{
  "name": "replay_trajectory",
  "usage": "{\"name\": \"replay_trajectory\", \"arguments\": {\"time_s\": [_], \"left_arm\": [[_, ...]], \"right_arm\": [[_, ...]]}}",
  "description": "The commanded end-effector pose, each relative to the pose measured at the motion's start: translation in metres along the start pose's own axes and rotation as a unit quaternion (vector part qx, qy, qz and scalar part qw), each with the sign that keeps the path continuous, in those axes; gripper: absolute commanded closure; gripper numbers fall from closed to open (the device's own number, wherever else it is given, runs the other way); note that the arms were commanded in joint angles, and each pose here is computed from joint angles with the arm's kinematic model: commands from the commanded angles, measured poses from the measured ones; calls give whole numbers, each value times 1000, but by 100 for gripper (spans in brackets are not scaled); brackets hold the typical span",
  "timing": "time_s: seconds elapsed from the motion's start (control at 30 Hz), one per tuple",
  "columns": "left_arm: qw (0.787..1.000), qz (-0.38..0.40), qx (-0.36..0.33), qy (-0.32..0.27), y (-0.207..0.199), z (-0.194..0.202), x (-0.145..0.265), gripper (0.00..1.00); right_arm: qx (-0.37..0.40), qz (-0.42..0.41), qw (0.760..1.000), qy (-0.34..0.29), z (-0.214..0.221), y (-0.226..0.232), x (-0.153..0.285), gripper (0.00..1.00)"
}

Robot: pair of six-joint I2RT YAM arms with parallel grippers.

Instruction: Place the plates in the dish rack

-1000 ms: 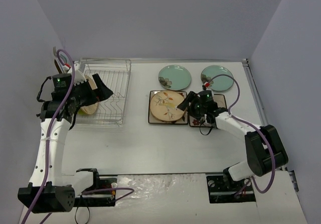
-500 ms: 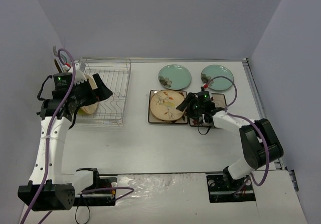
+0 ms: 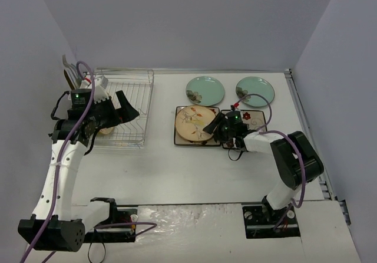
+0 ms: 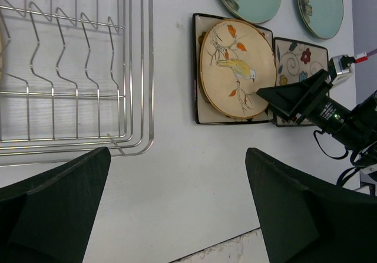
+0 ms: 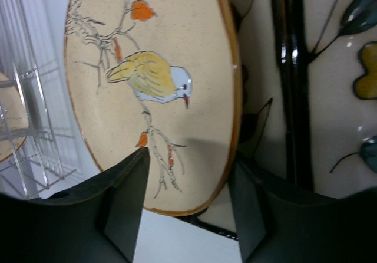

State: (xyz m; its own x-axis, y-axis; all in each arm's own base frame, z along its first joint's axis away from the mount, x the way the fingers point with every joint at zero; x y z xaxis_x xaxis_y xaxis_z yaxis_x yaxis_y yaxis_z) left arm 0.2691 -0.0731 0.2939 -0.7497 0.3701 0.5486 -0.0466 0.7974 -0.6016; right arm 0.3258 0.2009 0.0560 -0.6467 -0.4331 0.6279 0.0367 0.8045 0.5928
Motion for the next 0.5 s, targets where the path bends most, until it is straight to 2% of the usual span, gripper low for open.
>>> {"name": "replay_trajectory", "arguments": {"time_s": [0.0,0.27,0.33,0.47], "left_arm": [[999,30,-5,-13,-18,1,-3,3],[999,44,-4,12,-33,27,-27,3],[998,52,-5,23,-39,34,-32,3],[998,63,3,24,-47,39,-39,3]], "right_arm": [[1,35,999,-3,13,-24,-9,54],[0,50,999,-15,13,-34,-8,95],[-1,43,999,-23,7,-30,-4,100],[-3,13,999,-50,-13,-11,13,100]]}}
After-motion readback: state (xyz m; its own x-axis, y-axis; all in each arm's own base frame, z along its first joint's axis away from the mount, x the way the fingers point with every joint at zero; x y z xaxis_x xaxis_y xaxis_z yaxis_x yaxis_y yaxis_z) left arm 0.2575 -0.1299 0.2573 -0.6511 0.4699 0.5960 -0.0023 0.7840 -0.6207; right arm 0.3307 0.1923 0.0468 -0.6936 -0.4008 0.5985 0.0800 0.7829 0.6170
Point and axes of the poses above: each gripper's point midway between its finger pads, its own x axis back along the fingers, its own y axis along the line the jaws close on, z = x × y, the point moved 3 cm from there along x, back along the fingers, and after that the axes turned 10 degrees about x, right-handed, at the moved point
